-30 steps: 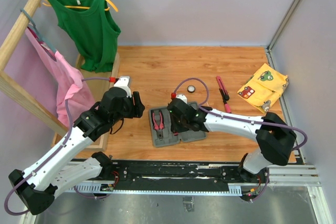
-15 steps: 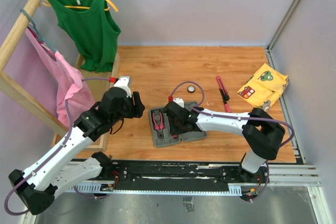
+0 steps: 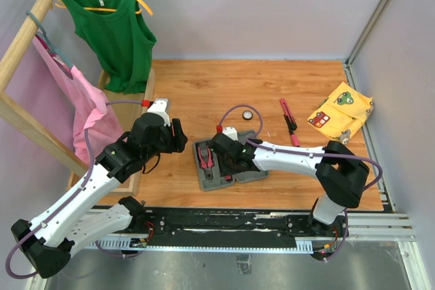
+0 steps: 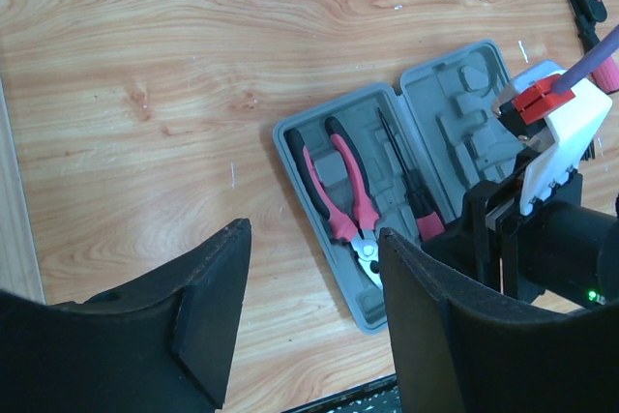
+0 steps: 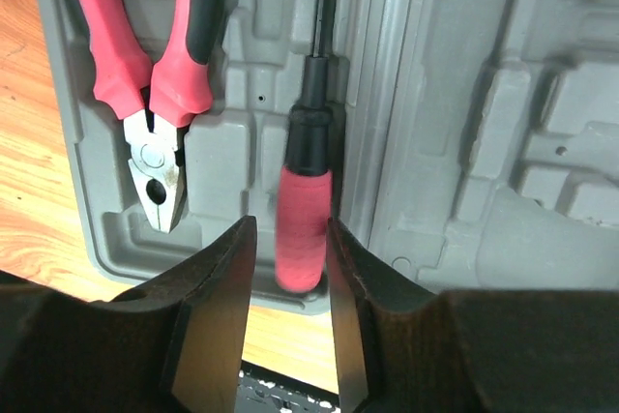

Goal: Sort the tools into containers
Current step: Place the screwdriver in the storage box.

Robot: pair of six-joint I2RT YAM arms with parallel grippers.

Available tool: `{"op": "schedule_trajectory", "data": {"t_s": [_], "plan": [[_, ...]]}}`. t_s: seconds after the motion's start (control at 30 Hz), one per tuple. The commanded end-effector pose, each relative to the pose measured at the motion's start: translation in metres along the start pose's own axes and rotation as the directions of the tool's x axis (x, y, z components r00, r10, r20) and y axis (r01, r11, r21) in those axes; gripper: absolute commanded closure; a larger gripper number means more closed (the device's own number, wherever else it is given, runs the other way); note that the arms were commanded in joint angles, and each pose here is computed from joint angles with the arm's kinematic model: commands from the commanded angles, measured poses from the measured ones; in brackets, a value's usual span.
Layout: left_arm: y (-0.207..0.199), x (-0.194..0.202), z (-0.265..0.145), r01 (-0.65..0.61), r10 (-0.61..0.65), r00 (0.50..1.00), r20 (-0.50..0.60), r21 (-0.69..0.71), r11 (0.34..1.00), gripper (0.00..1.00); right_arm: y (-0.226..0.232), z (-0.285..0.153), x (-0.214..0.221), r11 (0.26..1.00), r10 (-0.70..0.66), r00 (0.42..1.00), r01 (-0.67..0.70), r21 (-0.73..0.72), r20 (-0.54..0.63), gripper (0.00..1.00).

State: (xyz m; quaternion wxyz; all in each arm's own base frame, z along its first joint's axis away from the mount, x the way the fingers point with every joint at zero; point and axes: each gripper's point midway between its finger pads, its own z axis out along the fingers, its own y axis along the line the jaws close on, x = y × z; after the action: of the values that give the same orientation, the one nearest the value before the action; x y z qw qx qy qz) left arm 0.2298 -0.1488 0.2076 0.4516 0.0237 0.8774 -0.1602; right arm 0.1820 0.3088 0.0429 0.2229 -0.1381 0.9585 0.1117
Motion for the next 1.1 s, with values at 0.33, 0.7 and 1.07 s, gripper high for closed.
{"op": "schedule_trajectory", "data": {"t_s": [0.33, 0.7, 1.07], "plan": [[0.0, -0.008, 0.001, 0.008, -0.007, 0.999, 0.032, -0.011, 1.0, 0.41, -0.003, -0.052, -0.014, 0.998, -0.048, 0.987, 0.055, -0.042, 0.154, 0.59], [-0.012, -0.017, 0.014, 0.091, -0.091, 0.996, 0.015, -0.023, 0.996, 0.44, -0.016, -0.067, -0.003, 0.991, -0.073, 0.978, 0.093, -0.096, 0.195, 0.57], [-0.033, -0.011, 0.051, 0.1, -0.1, 0.995, -0.012, 0.042, 0.994, 0.44, -0.019, -0.074, -0.003, 0.988, -0.066, 0.97, 0.096, -0.119, 0.236, 0.56]]}}
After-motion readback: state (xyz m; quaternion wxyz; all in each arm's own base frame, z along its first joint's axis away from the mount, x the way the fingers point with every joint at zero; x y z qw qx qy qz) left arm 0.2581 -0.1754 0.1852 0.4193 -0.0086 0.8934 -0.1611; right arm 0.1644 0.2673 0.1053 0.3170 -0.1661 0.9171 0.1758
